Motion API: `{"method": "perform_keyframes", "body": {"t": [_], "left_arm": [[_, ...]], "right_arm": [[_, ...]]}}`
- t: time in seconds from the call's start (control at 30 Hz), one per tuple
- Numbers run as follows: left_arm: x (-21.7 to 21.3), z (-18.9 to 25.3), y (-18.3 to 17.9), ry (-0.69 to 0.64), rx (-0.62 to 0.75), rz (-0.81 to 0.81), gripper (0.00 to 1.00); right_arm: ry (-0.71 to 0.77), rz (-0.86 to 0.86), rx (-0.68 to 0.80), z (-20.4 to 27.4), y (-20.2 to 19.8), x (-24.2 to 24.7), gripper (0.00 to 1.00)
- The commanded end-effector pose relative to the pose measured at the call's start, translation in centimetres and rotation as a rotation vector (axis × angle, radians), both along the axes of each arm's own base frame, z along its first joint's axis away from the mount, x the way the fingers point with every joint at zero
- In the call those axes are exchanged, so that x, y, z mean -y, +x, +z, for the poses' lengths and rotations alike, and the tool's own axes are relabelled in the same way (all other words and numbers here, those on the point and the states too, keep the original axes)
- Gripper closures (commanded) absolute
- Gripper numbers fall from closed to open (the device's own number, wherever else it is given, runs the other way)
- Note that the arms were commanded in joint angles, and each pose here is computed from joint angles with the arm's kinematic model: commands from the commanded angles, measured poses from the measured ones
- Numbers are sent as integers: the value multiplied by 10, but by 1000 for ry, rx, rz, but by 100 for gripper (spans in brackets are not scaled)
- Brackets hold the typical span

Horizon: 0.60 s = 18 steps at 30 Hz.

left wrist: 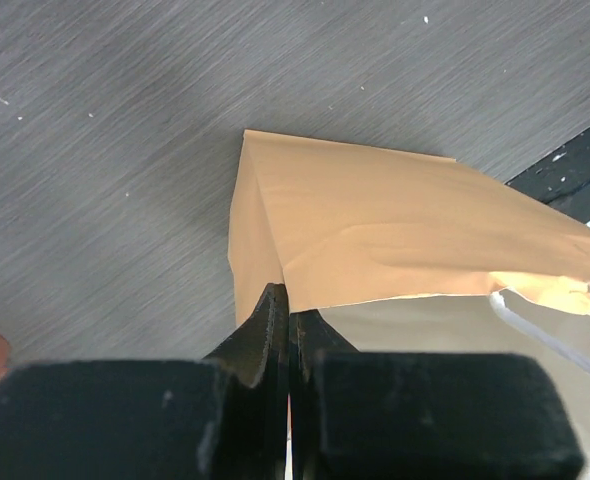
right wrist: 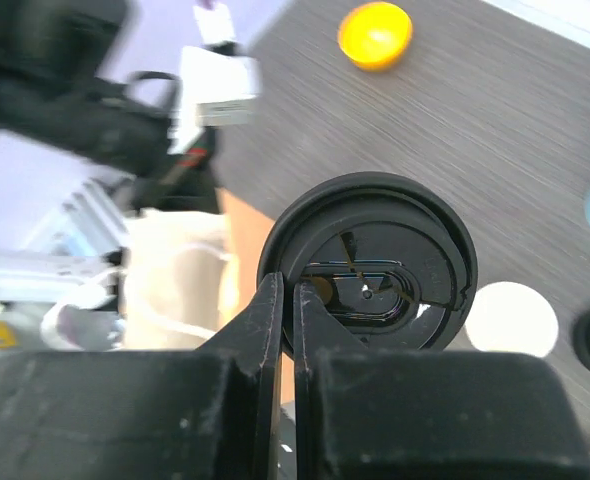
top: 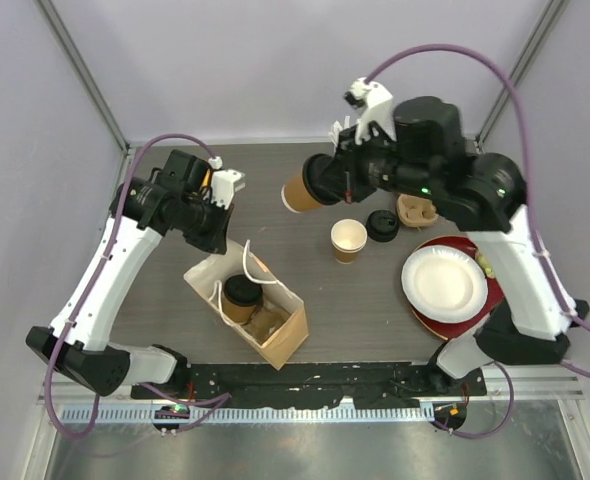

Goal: Pack the takeout coffee

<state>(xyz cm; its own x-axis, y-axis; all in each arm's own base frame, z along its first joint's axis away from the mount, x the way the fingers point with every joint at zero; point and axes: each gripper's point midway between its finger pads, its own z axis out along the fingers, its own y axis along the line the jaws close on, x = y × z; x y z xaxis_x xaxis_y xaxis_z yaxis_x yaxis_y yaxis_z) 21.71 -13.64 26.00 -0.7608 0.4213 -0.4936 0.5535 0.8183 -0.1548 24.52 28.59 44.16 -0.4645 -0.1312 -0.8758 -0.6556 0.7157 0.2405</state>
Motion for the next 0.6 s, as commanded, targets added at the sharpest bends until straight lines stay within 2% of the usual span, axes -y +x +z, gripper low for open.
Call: {"method": "perform_keyframes", "body": {"t": [0.0,0.1,0.23,0.57], "left_arm": [[11,11,14,-76,3,120,100],[11,8,19,-70,-3,157,100],[16,13,30,-89,12,179,100],[14,19,32,-91,46,172,100]], "right_arm": [[211,161,-59,44,-57,-3,99],[246,211,-151,43,-84,-3,99],[237,298,-231,27,-123,-27,99],[98,392,-217,-12,-143,-78,99]]}}
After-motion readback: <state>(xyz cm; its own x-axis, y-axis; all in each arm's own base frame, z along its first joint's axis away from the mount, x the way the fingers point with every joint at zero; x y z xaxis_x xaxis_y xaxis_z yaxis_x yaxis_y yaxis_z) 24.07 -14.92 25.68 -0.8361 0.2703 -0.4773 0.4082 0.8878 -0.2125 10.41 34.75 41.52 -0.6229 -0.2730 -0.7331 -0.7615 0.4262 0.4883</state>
